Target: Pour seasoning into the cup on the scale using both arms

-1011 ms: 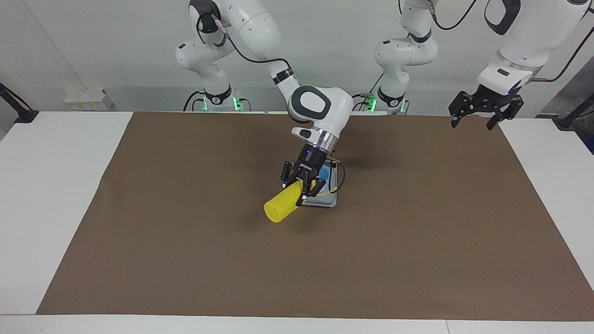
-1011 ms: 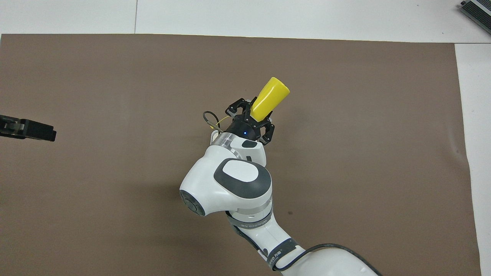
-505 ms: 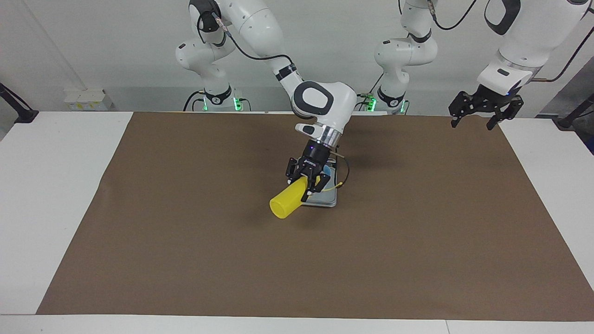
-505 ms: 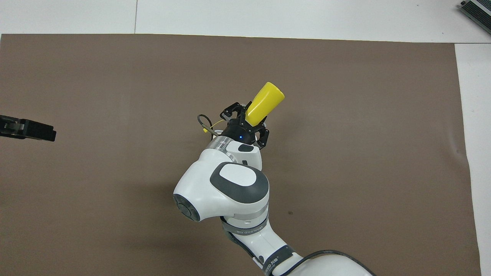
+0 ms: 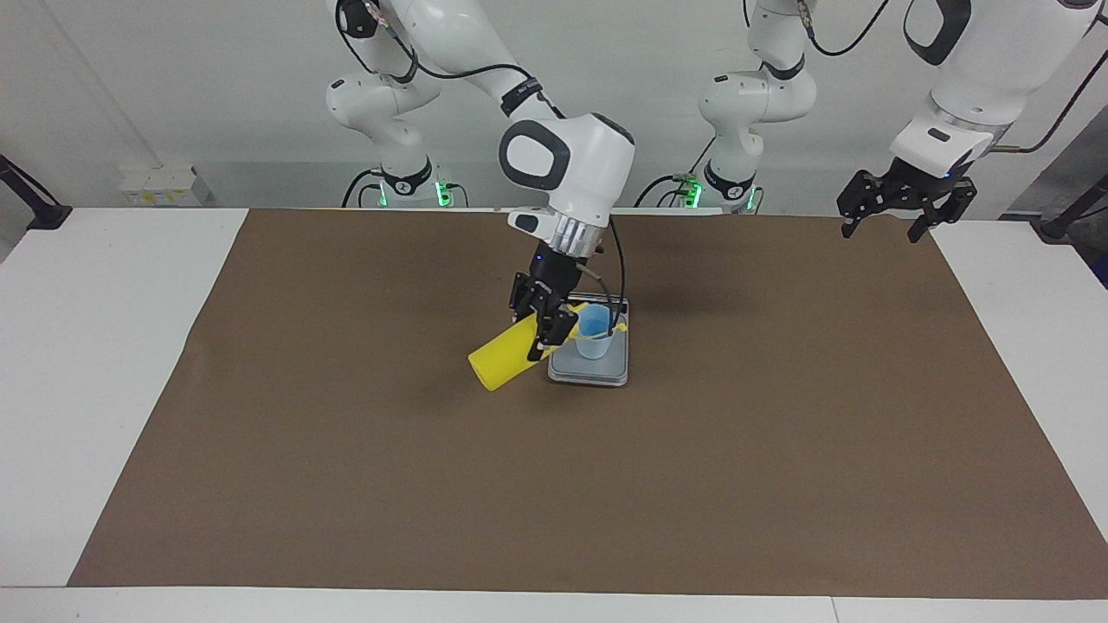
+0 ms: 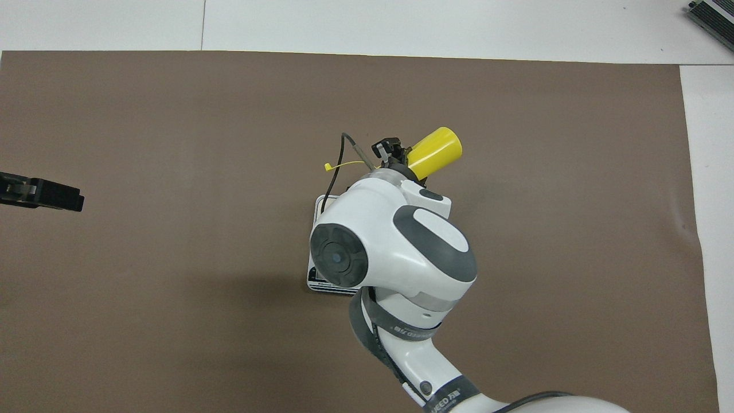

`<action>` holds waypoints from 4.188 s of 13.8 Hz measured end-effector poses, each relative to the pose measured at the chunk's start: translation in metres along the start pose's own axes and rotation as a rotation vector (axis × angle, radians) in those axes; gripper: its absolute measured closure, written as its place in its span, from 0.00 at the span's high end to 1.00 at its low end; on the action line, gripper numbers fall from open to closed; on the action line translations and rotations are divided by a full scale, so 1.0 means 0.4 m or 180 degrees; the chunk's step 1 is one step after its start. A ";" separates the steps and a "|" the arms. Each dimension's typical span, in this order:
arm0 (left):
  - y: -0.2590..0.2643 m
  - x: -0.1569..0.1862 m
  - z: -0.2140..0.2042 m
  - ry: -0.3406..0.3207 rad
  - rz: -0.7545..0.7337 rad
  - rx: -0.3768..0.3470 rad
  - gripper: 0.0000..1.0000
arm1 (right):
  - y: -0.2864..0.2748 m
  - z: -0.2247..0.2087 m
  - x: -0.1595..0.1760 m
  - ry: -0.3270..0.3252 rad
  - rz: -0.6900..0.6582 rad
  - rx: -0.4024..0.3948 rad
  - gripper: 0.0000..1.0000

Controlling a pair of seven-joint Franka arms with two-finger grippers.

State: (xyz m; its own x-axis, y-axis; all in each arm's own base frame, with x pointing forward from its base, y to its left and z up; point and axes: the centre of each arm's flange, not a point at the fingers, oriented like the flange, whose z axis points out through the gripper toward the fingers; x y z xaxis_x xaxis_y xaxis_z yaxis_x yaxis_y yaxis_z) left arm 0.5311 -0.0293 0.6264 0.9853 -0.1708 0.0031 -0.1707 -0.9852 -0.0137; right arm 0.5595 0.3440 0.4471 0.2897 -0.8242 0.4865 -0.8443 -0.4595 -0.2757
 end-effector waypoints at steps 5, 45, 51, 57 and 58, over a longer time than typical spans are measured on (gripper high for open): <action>0.000 0.000 0.000 0.0000 0.0000 0.0000 1.00 | 0.068 0.051 0.097 -0.0629 0.0136 -0.0556 0.56; 0.000 0.000 0.000 0.0000 0.0000 0.0000 1.00 | 0.317 0.164 0.733 -0.2079 -0.1500 -0.0186 1.00; 0.000 0.000 0.000 0.0000 0.0000 0.0000 1.00 | 0.245 -0.004 0.666 -0.1727 -0.2697 -0.0115 1.00; 0.000 0.000 0.000 0.0000 0.0000 0.0000 1.00 | 0.214 -0.123 0.733 -0.1715 -0.3060 -0.0002 1.00; 0.000 0.000 0.000 0.0000 0.0000 0.0000 1.00 | 0.217 -0.130 0.744 -0.1728 -0.3108 -0.0002 1.00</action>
State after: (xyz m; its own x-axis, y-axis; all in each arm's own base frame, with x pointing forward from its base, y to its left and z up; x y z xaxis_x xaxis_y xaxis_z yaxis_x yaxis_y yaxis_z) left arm 0.5311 -0.0293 0.6264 0.9853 -0.1707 0.0031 -0.1707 -0.9852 -0.0137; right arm 0.5491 0.0759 0.6111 0.9871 -0.1449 0.0674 -0.1470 -0.9888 0.0275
